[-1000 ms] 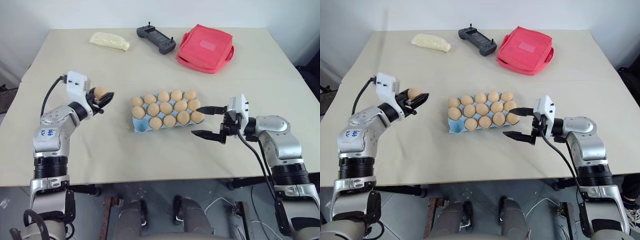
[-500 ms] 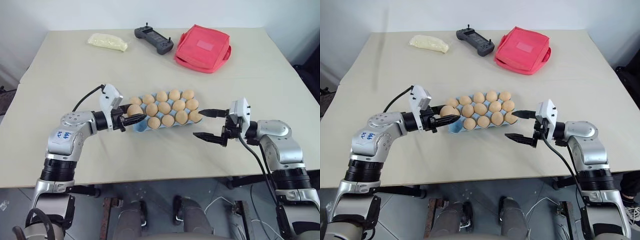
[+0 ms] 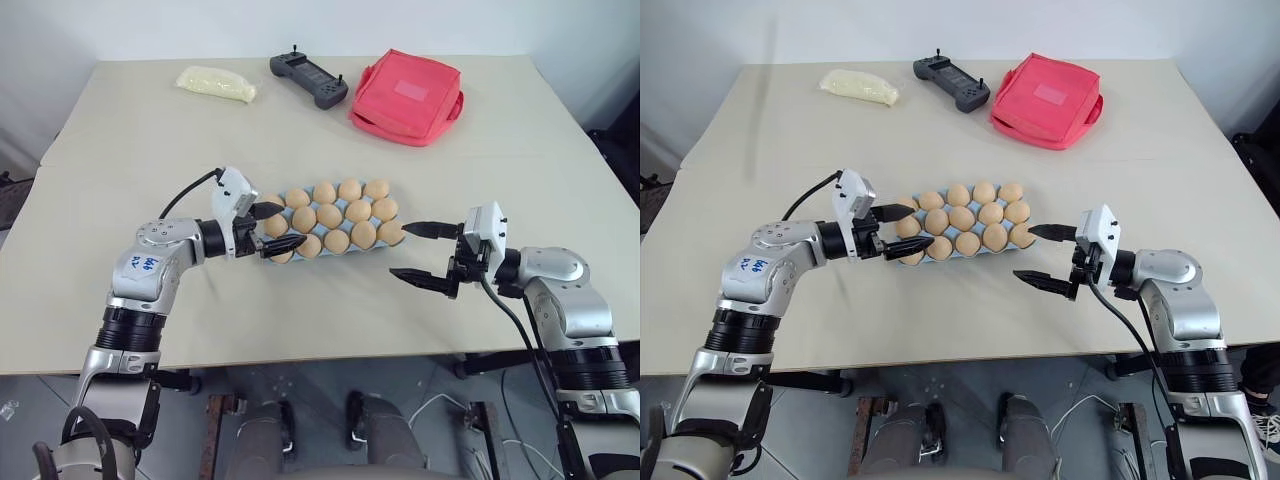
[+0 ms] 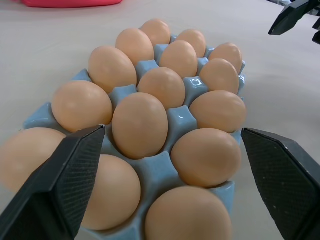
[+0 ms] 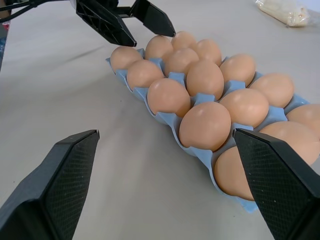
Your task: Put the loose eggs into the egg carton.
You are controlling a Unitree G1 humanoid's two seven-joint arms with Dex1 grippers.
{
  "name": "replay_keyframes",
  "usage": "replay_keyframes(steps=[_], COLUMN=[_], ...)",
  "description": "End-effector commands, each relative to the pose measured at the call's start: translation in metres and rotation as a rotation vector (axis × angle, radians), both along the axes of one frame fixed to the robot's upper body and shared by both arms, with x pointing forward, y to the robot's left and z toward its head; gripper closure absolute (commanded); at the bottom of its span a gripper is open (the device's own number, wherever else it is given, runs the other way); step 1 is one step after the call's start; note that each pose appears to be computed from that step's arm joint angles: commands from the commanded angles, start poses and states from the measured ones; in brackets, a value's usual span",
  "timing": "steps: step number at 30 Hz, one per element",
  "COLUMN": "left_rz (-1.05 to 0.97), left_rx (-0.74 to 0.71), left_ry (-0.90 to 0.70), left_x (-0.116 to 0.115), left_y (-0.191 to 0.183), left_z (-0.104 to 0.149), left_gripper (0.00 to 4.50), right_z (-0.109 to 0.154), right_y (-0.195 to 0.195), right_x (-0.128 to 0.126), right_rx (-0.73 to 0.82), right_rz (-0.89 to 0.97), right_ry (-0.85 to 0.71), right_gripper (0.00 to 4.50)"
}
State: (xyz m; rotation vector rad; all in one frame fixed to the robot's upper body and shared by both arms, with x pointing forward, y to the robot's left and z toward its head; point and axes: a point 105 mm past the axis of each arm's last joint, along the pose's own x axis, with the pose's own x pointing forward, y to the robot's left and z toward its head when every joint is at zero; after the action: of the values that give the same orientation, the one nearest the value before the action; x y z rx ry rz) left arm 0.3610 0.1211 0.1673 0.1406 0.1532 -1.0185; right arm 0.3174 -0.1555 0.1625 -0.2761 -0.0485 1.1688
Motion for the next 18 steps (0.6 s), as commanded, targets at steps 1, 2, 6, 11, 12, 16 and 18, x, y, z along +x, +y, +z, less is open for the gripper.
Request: replay_keyframes(steps=[1, 2, 6, 11, 12, 16, 18], left_rz=[0.001, 0.019, 0.091, 0.093, 0.112, 0.186, 0.232], left_rx=[-0.028, -0.036, -0.115, -0.173, -0.175, -0.165, -0.173], left_ry=[-0.069, -0.086, -0.138, -0.246, -0.25, -0.262, -0.274], left_x=[-0.002, -0.002, -0.008, -0.031, -0.035, -0.041, -0.044], left_y=[0.001, 0.004, 0.029, 0.055, 0.064, 0.085, 0.096], left_z=[0.021, 0.026, 0.045, 0.051, 0.049, 0.045, 0.043], left_gripper=[0.04, 0.04, 0.04, 0.04, 0.04, 0.04, 0.04], right_z=[0.014, 0.014, 0.015, 0.014, 0.014, 0.015, 0.015], right_y=[-0.005, -0.005, -0.008, -0.012, -0.013, -0.017, -0.017], right_x=[-0.001, -0.001, 0.0, 0.001, 0.002, 0.004, 0.005], right_rx=[0.012, 0.013, 0.017, 0.012, 0.013, 0.015, 0.023], right_rz=[-0.013, -0.015, -0.027, -0.043, -0.048, -0.064, -0.066], right_ry=[-0.049, -0.05, -0.056, -0.053, -0.052, -0.05, -0.05], right_gripper=[0.0, 0.0, 0.0, 0.0, 0.0, 0.0, 0.0])
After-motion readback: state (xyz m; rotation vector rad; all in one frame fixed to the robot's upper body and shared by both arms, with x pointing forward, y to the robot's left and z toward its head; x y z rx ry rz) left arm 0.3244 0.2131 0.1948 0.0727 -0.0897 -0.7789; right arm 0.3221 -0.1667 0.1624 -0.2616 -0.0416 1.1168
